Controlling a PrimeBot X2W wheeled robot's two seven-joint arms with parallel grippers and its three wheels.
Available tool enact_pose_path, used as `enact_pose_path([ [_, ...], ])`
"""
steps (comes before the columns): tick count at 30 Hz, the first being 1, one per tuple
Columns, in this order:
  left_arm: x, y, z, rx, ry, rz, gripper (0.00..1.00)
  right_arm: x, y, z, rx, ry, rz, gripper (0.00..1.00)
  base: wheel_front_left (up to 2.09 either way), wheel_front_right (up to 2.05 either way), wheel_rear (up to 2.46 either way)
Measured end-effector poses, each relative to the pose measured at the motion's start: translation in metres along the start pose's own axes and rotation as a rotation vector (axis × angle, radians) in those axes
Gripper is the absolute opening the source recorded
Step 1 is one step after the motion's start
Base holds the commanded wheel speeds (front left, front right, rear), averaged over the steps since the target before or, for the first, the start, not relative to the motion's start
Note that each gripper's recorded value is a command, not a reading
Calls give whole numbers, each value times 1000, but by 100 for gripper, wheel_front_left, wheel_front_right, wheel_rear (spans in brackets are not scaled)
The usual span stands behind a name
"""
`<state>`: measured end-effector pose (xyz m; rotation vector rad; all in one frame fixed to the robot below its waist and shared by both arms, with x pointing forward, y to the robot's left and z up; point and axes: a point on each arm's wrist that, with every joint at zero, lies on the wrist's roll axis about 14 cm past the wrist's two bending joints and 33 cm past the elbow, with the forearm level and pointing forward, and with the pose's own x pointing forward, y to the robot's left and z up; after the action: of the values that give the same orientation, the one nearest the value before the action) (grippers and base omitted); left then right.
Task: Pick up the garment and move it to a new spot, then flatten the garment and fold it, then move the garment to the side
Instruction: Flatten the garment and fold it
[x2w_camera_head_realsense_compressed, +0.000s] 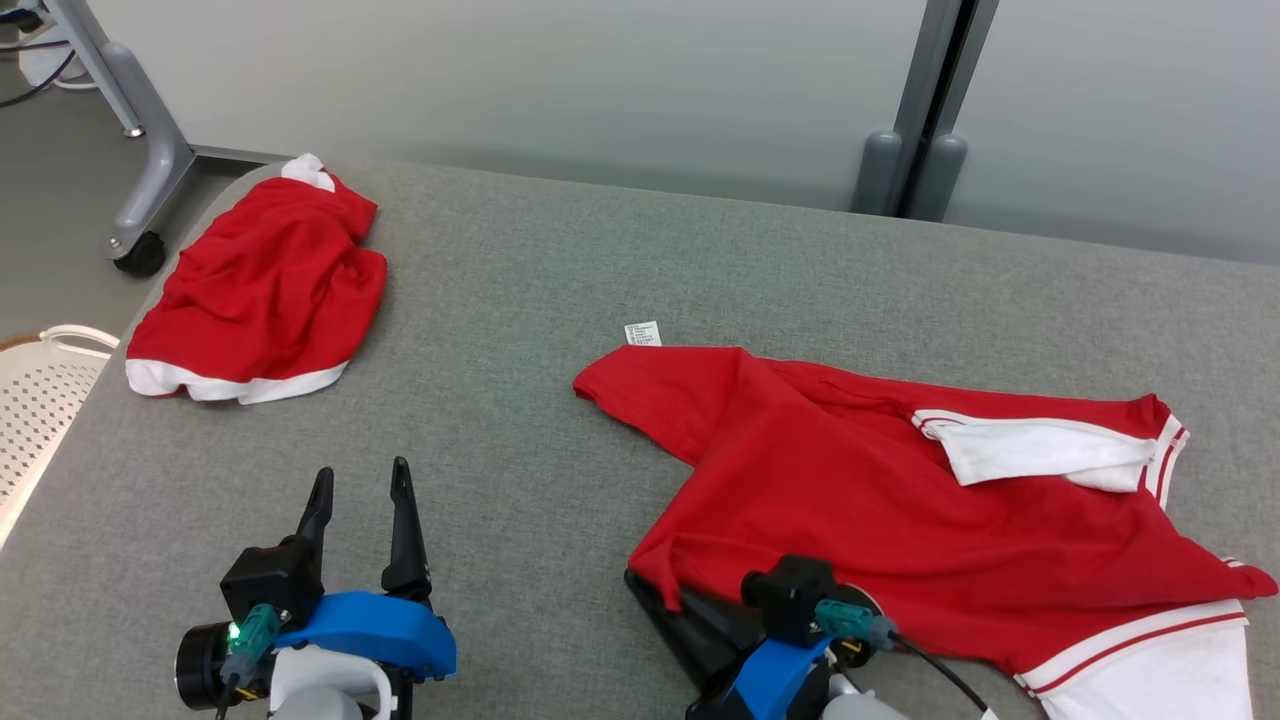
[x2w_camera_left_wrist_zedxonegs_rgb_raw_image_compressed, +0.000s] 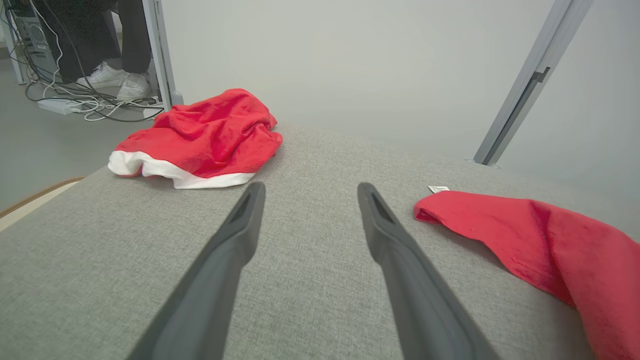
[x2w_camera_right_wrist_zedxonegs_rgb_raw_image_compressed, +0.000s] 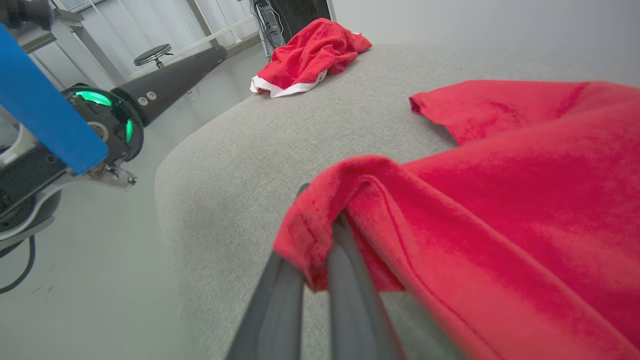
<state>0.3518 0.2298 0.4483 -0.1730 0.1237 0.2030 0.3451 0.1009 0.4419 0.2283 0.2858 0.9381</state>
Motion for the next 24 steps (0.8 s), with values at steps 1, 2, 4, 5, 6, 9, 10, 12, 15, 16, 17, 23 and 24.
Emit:
enact_pose_path([
  [1, 0, 1, 0, 0, -1, 3, 100, 0, 2, -3, -2, 9, 6, 98, 0, 0, 0],
  [2, 0, 1, 0, -2, -1, 6, 100, -1, 3, -6, -2, 18, 10, 100, 0, 0, 0],
  [4, 1, 0, -1, -2, 1, 4, 100, -2, 5, -11, -2, 30, 15, 100, 0, 0, 0],
  [5, 2, -2, -2, -2, 4, -1, 100, -3, 5, -13, -4, 35, 17, 100, 0, 0, 0],
  [6, 2, -4, -3, -4, 7, -6, 100, -4, 6, -14, -8, 40, 19, 100, 0, 0, 0],
  [9, 4, -11, -4, -3, 10, -23, 100, -8, 6, -18, -17, 50, 20, 100, 0, 0, 0],
  [10, 4, -11, -4, -3, 10, -23, 100, -8, 6, -18, -17, 50, 20, 100, 0, 0, 0],
  [12, 6, -16, -4, -2, 9, -40, 100, -11, 7, -18, -29, 50, 17, 100, 0, 0, 0],
  [15, 7, -22, -3, 2, 4, -59, 100, -17, 10, -21, -37, 52, 17, 100, 0, 0, 0],
  [16, 7, -23, -3, 6, 2, -68, 100, -19, 12, -22, -37, 52, 16, 100, 0, 0, 0],
  [17, 7, -23, -3, 6, 2, -68, 100, -19, 12, -22, -37, 52, 16, 100, 0, 0, 0],
  [23, 6, -37, 2, 16, -13, -115, 100, -30, -2, -6, -19, -18, -64, 100, 0, 0, 0],
  [24, 5, -40, 2, 19, -15, -126, 100, -33, -9, 0, -19, -37, -89, 100, 0, 0, 0],
])
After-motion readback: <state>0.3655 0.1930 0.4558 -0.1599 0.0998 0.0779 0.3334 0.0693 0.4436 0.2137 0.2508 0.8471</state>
